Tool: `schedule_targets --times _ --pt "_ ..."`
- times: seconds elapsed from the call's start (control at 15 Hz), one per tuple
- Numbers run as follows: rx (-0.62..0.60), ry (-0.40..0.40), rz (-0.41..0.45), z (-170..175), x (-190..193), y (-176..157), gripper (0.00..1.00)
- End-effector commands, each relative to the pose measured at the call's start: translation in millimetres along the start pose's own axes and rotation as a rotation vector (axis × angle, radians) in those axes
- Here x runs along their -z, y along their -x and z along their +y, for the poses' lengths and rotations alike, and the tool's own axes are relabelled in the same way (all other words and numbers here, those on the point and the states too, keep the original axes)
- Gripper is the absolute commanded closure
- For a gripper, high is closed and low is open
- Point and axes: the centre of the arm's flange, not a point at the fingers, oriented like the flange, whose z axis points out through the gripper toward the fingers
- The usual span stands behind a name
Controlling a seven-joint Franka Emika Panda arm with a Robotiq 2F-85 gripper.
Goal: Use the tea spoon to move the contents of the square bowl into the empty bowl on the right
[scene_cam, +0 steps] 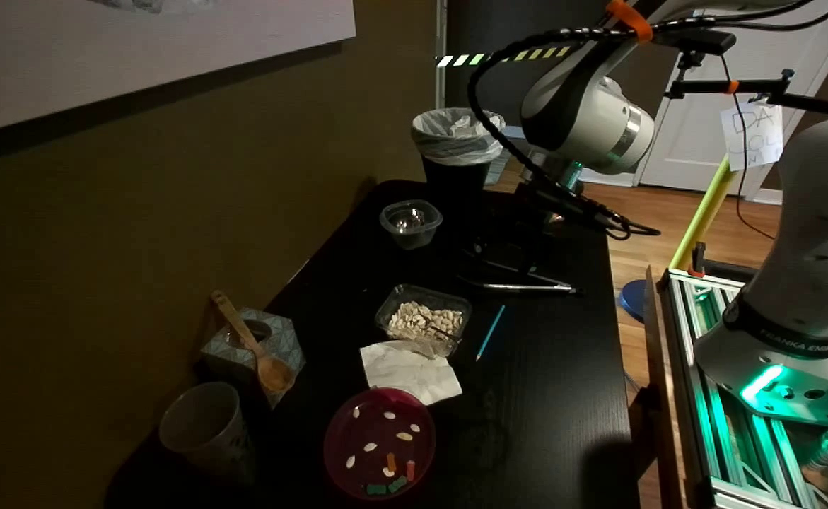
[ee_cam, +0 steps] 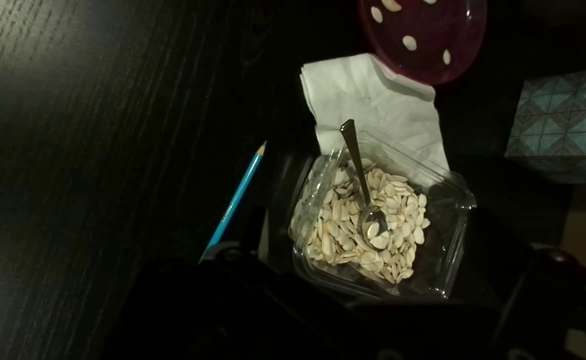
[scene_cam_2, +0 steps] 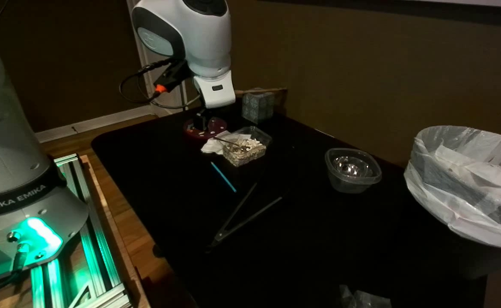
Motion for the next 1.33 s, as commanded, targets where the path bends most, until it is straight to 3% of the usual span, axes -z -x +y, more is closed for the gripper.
schedule_targets --times 0.0,0.27,0.47,0.73,0.87,0.93,1.13,1.27 --pt "0.024 -0.082 -0.041 0.9 -7.8 1.9 0.0" --pt "0.181 -0.214 -0.105 -6.8 -30.4 2.7 0.0" --pt "0.352 -0.242 -0.182 -15.5 -44.2 6.5 0.0" --pt "0.562 -0.239 -0.21 -10.7 -73.0 7.2 0.0" --pt "0.581 -0.241 -0.168 -10.7 -83.7 2.0 0.0" --pt "0.558 -0.226 -0.198 -10.9 -55.8 16.0 0.0" --pt "0.576 -0.227 -0.193 -10.6 -68.7 7.5 0.0" --pt "0.52 -0.242 -0.165 -10.8 -80.1 9.1 0.0"
